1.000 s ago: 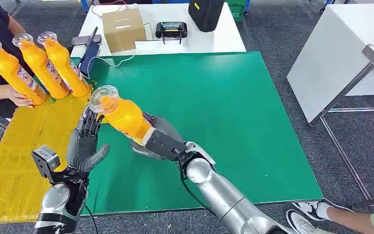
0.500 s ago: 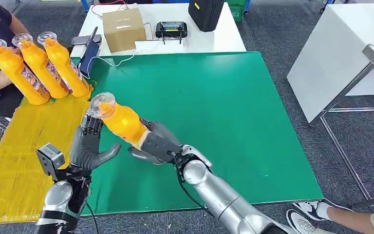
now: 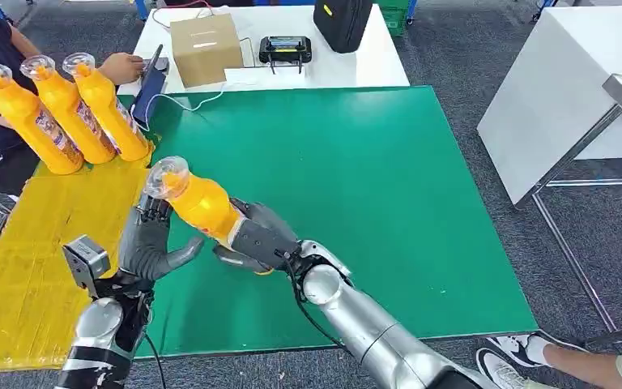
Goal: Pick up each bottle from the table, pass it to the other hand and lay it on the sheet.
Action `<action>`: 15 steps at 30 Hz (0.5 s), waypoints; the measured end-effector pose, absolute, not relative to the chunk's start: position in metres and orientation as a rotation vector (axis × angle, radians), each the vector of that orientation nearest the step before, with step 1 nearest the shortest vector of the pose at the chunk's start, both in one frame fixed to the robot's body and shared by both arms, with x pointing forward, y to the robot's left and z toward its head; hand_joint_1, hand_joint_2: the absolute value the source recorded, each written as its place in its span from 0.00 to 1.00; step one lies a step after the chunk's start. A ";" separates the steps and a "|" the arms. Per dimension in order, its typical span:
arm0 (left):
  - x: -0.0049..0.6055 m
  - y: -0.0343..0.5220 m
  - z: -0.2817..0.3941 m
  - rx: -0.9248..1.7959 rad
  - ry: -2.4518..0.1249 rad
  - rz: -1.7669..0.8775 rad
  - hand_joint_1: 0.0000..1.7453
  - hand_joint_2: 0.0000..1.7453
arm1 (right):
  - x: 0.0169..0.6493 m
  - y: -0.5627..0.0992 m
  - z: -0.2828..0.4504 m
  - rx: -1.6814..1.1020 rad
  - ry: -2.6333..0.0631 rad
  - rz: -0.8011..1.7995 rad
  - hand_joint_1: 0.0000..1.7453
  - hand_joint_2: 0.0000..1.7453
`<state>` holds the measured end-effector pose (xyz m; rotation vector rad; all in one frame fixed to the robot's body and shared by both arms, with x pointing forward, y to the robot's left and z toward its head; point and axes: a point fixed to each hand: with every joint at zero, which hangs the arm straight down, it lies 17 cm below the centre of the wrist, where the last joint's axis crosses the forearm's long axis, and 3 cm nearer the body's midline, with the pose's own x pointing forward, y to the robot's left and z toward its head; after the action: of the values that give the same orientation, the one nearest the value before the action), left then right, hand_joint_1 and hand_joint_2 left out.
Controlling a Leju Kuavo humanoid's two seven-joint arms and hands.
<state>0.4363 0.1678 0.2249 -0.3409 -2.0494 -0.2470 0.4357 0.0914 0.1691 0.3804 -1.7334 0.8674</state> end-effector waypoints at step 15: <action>0.436 0.160 0.208 -0.488 -1.957 -0.228 0.00 1.00 | 0.393 0.141 0.144 0.416 -1.668 1.109 1.00 1.00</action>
<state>0.4363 0.1604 0.2075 -0.4879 -1.9572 -0.2279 0.3932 0.1407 0.1439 0.4157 -1.6675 1.1086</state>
